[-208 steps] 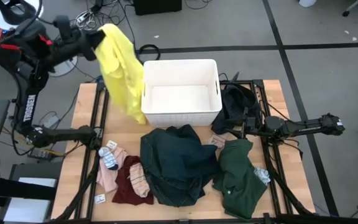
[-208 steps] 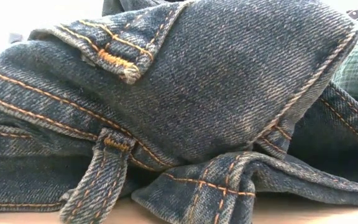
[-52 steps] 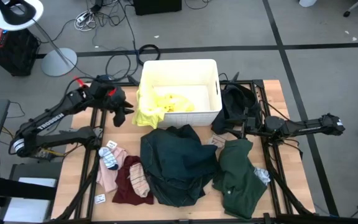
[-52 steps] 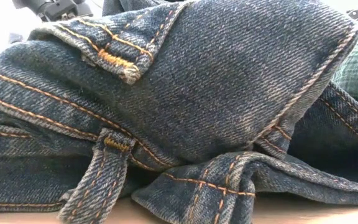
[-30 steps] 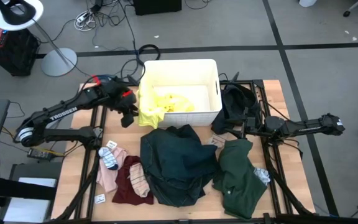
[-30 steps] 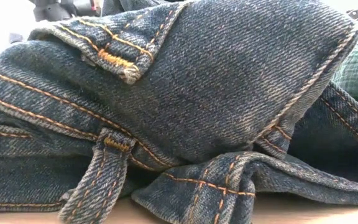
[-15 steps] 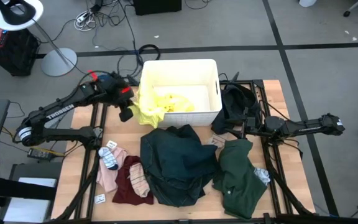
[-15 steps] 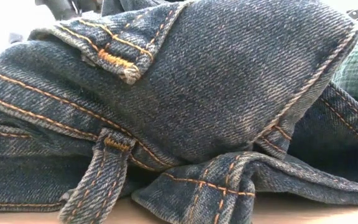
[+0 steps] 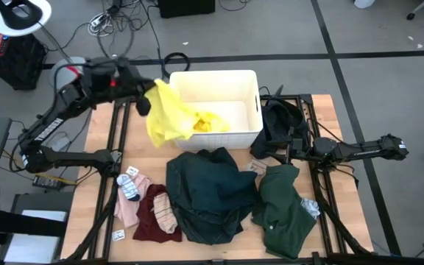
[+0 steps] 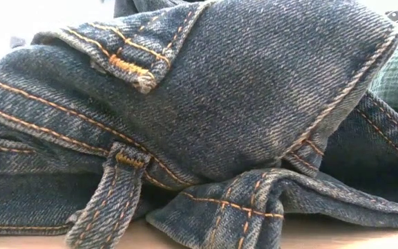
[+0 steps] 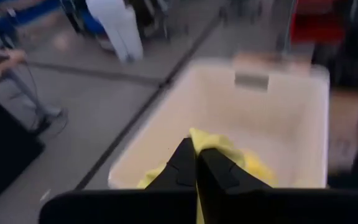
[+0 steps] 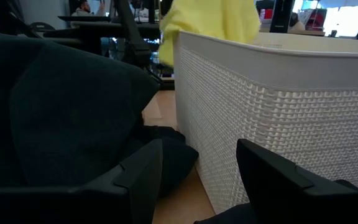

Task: Sort clothes
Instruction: Put the yellow shirt into the white laundry bin

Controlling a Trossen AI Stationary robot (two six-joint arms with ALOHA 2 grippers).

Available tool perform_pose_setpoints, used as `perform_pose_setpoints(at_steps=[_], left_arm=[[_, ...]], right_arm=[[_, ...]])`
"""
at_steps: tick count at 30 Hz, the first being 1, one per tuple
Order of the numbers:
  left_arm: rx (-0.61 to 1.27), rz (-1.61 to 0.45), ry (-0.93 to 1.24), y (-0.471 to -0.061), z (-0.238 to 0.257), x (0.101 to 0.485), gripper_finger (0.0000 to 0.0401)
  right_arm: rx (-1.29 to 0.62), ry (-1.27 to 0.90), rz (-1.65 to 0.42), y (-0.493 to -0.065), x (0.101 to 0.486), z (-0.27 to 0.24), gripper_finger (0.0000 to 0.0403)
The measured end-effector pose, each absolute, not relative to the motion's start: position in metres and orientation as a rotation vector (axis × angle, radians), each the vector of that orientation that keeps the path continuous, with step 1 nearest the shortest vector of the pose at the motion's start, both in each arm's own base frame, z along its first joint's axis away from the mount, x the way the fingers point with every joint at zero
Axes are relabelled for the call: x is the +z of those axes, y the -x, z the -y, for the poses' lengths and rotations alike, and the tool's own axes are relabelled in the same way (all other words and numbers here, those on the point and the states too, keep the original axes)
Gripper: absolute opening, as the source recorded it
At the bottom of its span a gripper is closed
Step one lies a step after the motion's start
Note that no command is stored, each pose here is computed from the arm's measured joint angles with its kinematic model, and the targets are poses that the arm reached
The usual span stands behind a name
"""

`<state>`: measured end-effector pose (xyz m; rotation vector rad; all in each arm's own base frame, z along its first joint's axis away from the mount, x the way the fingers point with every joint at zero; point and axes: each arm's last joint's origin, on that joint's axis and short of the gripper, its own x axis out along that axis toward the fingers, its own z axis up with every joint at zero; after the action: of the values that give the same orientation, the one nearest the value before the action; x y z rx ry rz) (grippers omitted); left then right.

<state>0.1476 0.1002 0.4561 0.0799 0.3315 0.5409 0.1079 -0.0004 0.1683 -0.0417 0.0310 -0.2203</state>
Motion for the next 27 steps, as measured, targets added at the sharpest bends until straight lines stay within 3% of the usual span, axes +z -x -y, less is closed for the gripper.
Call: perform_pose_setpoints(at_steps=[7, 20, 27], left_arm=[[0.456, -0.148, -0.011, -0.174, -0.114, 0.485, 0.0000], [0.363, 0.003, -0.028, -0.251, -0.142, 0.532, 0.0000], [0.344, -0.005, -0.049, -0.272, -0.153, 0.538, 0.0000]], right_arm=[[-0.220, 0.042, -0.031, -0.108, 0.168, 0.000, 0.0207], [-0.220, 0.042, -0.031, -0.108, 0.168, 0.000, 0.0207], [-0.220, 0.042, -0.031, -0.108, 0.168, 0.000, 0.0207]])
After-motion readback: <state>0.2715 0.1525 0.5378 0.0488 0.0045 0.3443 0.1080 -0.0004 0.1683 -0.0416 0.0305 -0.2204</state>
